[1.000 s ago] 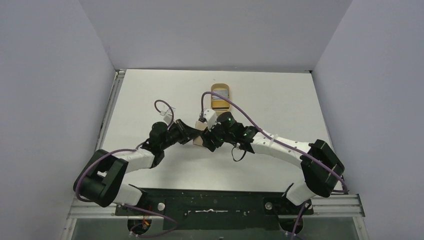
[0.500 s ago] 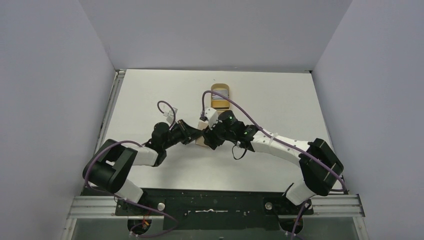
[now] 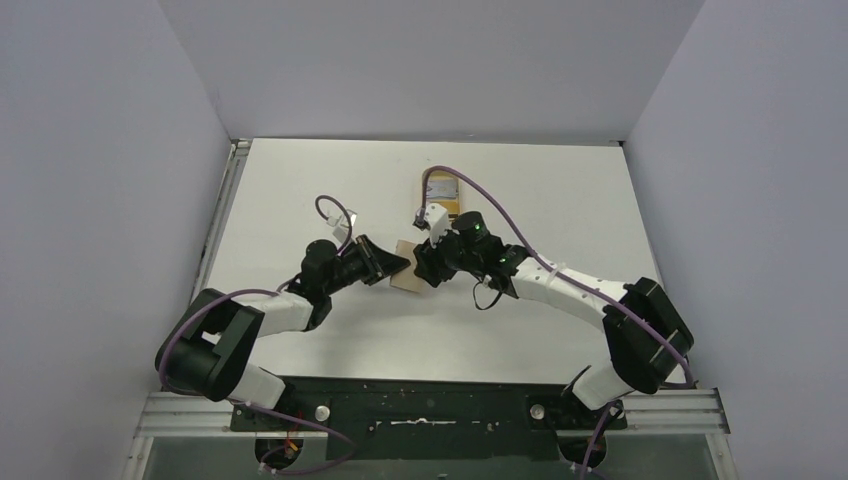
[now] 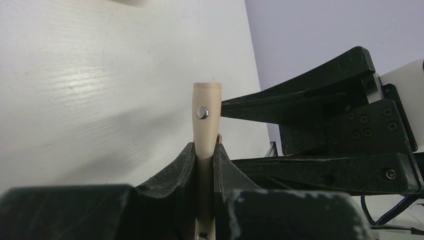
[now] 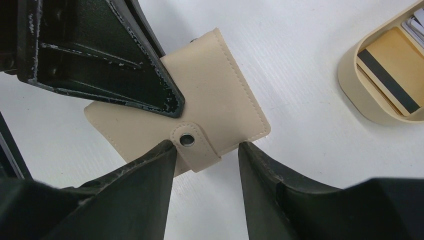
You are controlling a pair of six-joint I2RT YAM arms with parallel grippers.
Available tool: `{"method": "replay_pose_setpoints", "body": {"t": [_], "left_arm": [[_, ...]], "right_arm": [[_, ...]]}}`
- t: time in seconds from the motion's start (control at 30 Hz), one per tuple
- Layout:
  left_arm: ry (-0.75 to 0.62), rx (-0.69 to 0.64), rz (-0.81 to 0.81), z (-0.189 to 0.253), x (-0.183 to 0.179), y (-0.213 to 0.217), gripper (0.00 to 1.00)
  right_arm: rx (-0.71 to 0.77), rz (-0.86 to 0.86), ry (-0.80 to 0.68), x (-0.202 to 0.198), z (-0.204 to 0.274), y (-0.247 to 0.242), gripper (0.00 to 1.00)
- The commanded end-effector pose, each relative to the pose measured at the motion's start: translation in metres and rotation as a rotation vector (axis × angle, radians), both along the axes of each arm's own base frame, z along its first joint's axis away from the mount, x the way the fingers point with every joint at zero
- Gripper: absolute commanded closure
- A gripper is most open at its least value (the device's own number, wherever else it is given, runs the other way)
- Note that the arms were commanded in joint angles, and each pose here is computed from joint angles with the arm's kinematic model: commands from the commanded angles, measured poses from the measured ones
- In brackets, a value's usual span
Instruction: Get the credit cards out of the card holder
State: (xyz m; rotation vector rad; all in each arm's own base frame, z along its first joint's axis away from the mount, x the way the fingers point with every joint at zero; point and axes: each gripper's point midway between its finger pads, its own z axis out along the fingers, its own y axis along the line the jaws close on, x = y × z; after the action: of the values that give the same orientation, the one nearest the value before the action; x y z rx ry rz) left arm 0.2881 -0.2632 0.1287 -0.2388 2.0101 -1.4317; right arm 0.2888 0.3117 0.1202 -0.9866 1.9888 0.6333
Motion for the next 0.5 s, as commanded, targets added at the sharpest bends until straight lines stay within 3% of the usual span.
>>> {"method": "replay_pose_setpoints", "body": {"t": [0.0, 0.27, 0.47], "left_arm": [[-0.136, -0.094, -0.126, 0.051, -0.011, -0.021, 1.00], [-0.145, -0.118, -0.141, 0.058, -0.012, -0.025, 1.00], [-0.162, -0.123, -0.150, 0.065, -0.012, -0.026, 1.00]], "right_arm": [[0.026, 0.015, -0.053, 0.010, 0.011, 0.012, 0.54], [0.028, 0.083, 0.006, 0.001, 0.001, 0.023, 0.67], [0.018, 0.090, 0.031, -0.002, -0.003, 0.020, 0.92]]}}
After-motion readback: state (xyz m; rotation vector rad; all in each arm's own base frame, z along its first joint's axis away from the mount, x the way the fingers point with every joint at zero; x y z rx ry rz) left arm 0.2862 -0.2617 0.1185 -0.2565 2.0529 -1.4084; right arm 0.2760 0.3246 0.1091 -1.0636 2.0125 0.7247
